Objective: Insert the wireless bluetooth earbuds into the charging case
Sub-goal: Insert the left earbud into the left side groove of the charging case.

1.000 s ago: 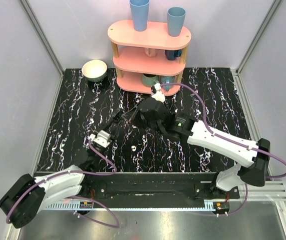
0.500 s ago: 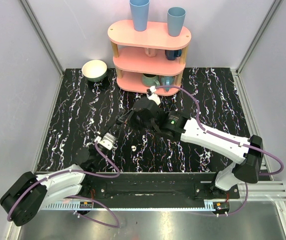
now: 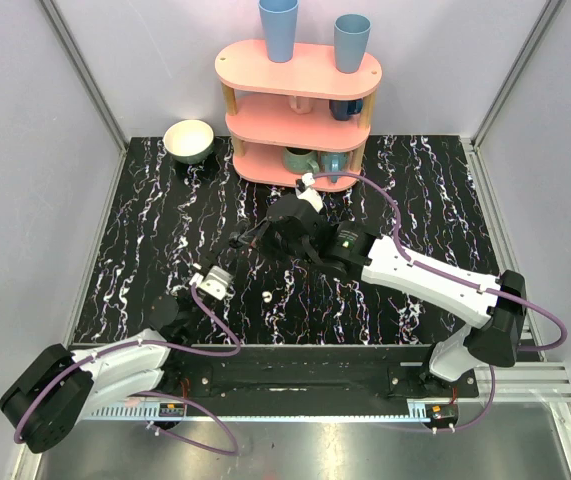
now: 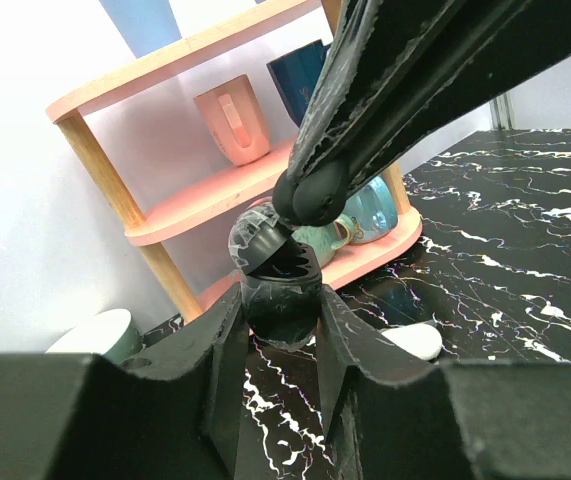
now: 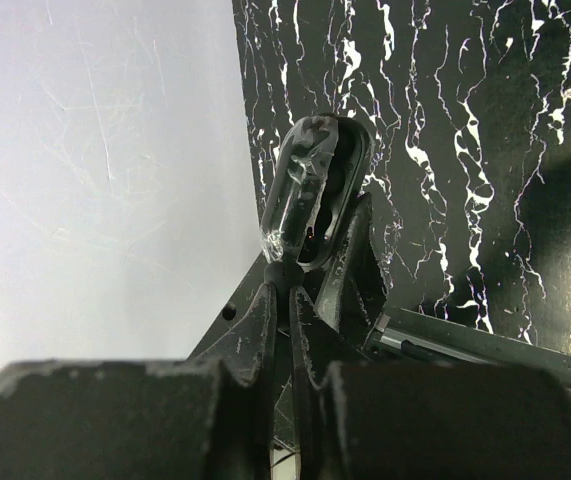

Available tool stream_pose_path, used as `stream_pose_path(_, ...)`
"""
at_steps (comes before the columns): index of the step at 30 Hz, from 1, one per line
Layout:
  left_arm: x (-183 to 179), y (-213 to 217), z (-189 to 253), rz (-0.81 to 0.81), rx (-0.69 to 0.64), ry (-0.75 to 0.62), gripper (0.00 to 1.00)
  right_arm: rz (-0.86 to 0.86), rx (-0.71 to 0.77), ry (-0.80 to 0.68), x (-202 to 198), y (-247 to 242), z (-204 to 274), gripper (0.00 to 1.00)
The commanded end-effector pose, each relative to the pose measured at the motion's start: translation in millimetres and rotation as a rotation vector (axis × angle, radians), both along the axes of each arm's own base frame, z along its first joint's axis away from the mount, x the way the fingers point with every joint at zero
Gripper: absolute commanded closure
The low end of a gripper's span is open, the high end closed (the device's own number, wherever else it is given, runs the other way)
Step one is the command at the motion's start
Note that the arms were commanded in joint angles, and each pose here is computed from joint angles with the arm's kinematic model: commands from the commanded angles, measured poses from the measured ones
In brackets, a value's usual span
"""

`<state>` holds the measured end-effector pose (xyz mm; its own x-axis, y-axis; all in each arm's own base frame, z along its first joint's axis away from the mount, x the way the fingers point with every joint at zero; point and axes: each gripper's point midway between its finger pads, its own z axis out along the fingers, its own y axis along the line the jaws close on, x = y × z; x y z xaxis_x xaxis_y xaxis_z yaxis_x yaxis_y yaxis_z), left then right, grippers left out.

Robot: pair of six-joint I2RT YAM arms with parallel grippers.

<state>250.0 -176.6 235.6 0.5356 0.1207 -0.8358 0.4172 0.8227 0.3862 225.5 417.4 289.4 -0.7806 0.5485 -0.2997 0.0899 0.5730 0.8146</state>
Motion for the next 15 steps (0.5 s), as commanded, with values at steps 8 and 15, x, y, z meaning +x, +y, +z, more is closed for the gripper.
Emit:
stream_pose_path(8,-24.6,31.7,84.9,0.013,-0.327,-0.232,1.0,-0.07,0.032,-0.078,11.6,-25.6,33.3,1.0)
stream_pose_path(15,-29.0,35.0,93.1,0.001,-0.365,-0.244,1.0,-0.064,0.012,-0.019,10.3,-20.4,9.2,1.0)
